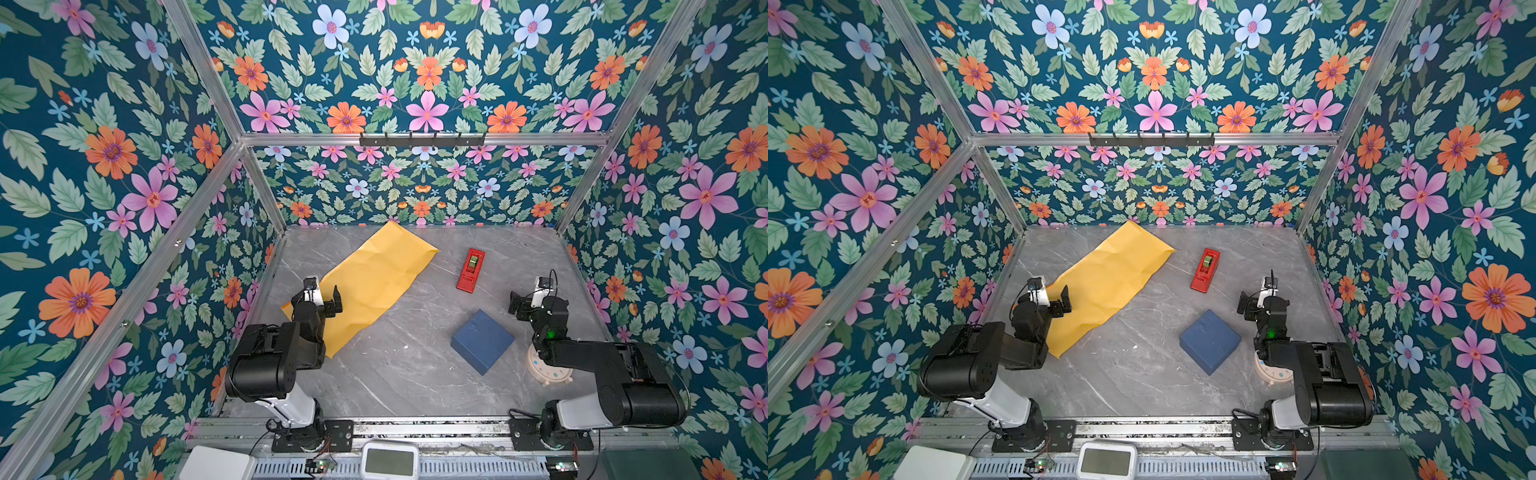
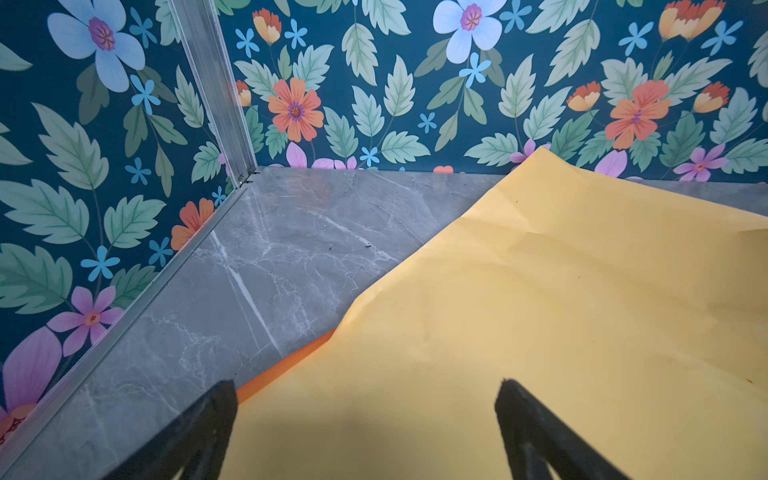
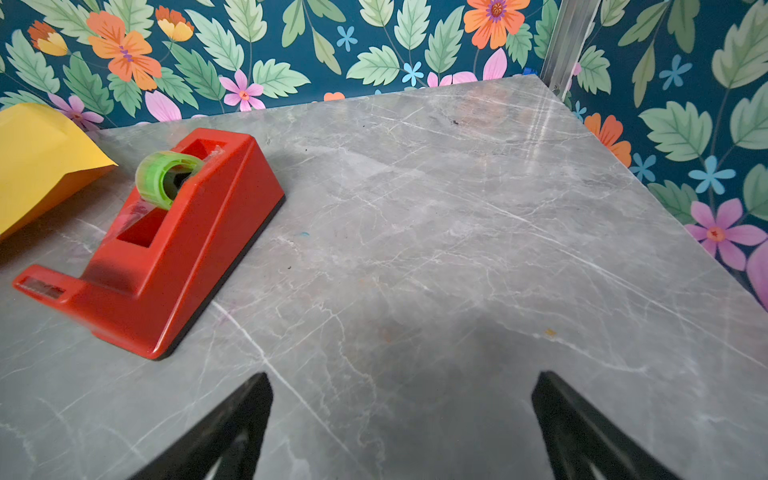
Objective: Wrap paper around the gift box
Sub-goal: 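Reach both grippers toward the blue box from either side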
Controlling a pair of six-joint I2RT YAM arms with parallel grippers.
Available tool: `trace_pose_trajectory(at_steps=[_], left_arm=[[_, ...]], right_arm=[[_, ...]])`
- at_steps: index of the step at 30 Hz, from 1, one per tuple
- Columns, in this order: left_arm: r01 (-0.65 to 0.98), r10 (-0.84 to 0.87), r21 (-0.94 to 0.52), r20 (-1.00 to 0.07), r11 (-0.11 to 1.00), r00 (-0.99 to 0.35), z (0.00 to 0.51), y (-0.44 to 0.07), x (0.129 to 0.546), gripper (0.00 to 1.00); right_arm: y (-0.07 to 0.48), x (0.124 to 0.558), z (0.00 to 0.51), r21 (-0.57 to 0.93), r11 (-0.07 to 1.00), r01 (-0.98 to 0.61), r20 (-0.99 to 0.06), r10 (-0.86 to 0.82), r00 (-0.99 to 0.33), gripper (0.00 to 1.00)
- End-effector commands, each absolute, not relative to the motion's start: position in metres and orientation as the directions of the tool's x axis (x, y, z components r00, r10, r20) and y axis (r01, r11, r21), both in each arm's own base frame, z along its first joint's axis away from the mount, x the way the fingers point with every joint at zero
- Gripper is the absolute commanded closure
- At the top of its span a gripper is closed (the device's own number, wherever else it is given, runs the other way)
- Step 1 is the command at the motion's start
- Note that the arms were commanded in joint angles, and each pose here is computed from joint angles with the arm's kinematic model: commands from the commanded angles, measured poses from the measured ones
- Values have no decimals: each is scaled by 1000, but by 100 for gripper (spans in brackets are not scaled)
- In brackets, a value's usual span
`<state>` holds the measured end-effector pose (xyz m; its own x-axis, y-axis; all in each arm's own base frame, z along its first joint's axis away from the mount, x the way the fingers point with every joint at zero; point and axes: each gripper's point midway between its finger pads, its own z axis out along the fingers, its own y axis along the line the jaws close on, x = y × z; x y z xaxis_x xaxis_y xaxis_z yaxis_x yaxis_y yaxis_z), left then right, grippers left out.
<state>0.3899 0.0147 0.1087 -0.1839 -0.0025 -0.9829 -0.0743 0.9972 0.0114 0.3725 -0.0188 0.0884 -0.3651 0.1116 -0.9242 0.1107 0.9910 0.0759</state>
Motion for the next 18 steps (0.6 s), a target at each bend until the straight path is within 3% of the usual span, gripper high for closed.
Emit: trace_pose_trajectory(at_steps=[1, 18], left_arm=[[-73, -2, 10, -986, 997, -169, 112, 14, 391, 0], [-81, -2, 11, -986, 997, -165, 113, 16, 390, 0]], right_arm=[[-19, 376, 97, 80, 991, 110, -936, 112, -332, 1], [-19, 376, 96, 77, 991, 111, -936, 110, -333, 1]])
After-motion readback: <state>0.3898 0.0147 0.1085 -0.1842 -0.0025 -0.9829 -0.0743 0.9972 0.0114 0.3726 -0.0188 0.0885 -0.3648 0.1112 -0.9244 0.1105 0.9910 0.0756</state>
